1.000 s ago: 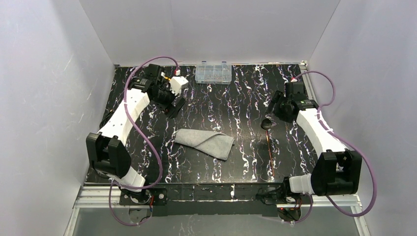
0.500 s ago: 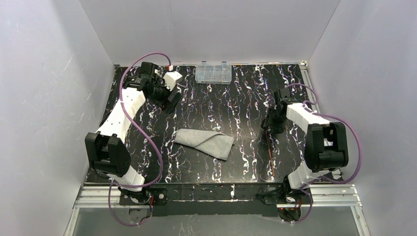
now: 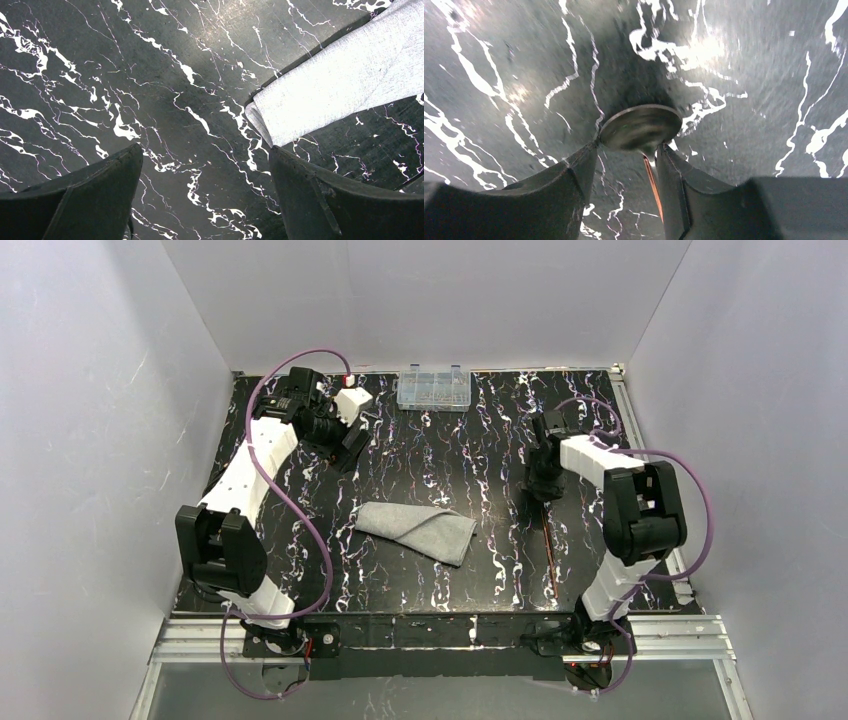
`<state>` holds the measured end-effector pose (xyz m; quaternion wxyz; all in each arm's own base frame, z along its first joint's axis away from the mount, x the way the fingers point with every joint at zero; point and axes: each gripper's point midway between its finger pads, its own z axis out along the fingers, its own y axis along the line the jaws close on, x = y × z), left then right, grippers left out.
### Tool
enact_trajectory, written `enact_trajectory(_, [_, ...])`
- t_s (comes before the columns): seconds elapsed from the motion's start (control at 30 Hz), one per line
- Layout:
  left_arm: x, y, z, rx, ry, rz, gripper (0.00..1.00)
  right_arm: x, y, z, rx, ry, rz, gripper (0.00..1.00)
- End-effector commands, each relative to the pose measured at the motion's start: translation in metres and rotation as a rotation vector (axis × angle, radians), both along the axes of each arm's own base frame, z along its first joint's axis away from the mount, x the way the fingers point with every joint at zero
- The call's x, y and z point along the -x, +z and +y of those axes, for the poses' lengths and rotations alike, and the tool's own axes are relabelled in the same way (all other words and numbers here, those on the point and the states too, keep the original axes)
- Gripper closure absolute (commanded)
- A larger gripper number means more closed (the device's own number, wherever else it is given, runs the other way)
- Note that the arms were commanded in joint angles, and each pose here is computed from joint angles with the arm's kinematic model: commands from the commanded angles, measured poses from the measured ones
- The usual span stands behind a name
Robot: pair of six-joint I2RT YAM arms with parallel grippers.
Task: Fold the napkin into a case and place the utensils inside
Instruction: Pick up the spoon from the center of the board.
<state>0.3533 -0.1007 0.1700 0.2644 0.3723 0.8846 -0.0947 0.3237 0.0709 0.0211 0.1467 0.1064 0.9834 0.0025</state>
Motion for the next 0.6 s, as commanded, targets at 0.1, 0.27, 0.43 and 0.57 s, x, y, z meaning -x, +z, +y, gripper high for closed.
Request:
enact_trajectory(0.1, [0.003,-0.004,-0.004,0.024,-0.023,0.021,0.06,-0.045,0.014,-0.004,0.099,0.005,-0.091,0.49])
enact_trajectory(0.27, [0.003,-0.005,-0.004,0.023,-0.024,0.028,0.07,-0.055,0.012,0.008,0.099,0.032,-0.099,0.63])
enact_trajectory(0.43, [0.004,-0.006,-0.003,0.021,-0.024,0.034,0.07,-0.062,0.013,0.019,0.086,0.049,-0.112,0.75])
enact_trajectory(0.57, [0.005,-0.007,-0.003,0.021,-0.025,0.042,0.08,-0.066,0.016,0.027,0.068,0.07,-0.109,0.78])
